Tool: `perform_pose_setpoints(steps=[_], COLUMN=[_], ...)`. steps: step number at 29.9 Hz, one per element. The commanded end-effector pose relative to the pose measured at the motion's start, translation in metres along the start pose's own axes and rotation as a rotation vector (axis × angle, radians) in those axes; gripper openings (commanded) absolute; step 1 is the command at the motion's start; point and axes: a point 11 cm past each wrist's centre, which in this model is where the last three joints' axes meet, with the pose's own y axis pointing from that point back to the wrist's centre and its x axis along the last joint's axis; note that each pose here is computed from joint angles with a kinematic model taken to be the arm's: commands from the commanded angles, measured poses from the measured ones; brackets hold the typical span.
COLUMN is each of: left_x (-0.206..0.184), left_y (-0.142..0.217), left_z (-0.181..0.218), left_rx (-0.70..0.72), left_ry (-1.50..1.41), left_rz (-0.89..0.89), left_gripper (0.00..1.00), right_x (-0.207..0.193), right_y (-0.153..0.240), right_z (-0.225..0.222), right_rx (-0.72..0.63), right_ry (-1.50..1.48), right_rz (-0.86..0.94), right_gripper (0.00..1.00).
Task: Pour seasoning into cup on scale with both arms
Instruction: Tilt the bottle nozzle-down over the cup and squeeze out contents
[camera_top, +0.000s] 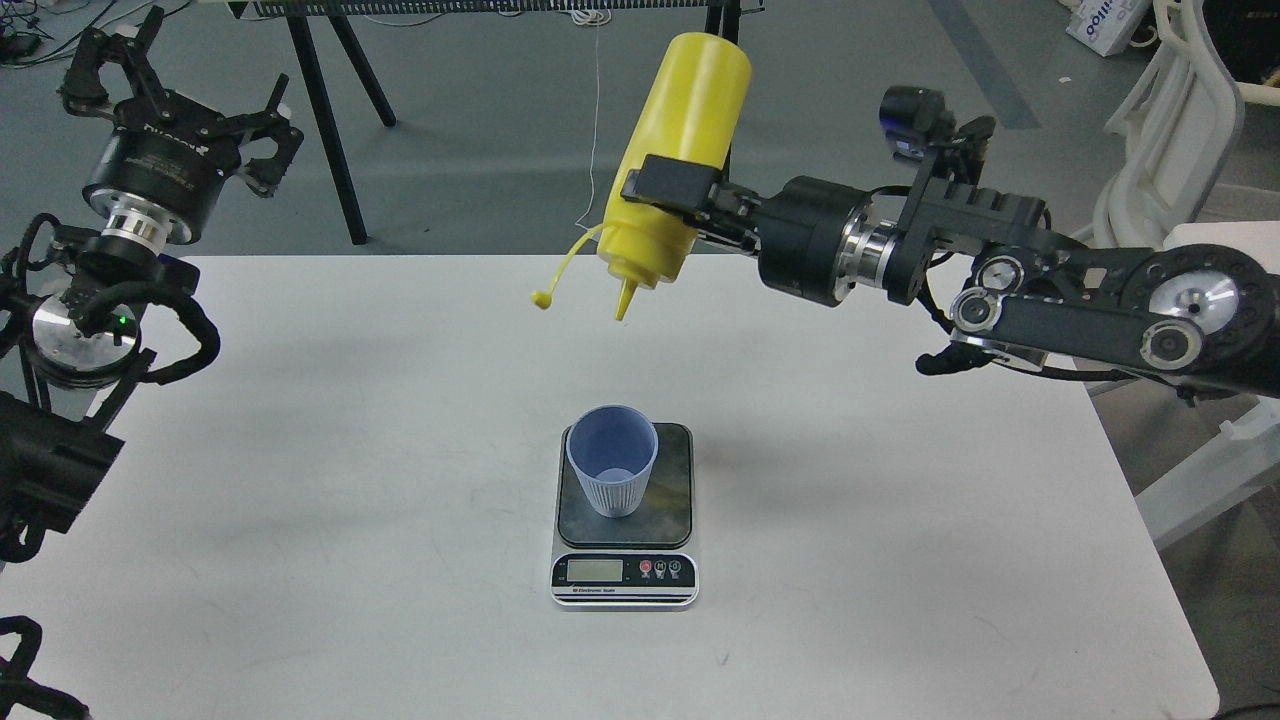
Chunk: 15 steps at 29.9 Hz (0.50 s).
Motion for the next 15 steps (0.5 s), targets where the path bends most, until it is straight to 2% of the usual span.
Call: perform_pose_setpoints(steps=[1, 8, 15], left_x=[0.000, -0.002, 0.001], left_y=[0.001, 0.000, 0.003], left_z=[0.005, 0.010, 0.010], left_rx=[-0.008, -0.022, -0.020], left_ry=[-0.002, 0.004, 0.003], left_rz=[-0.007, -0.010, -0.006], left_gripper=[0.99, 0.99, 0.99], right_x=[-0.029, -0.035, -0.041], right_y=[-0.012, -0.021, -0.027], right_z=[0.001, 0.032, 0.033], right_rx=[0.017, -0.021, -0.008], right_ry=[0.141, 0.424, 0.436], right_rz=[-0.083, -0.077, -0.060], right_gripper=[0.27, 0.25, 0.25])
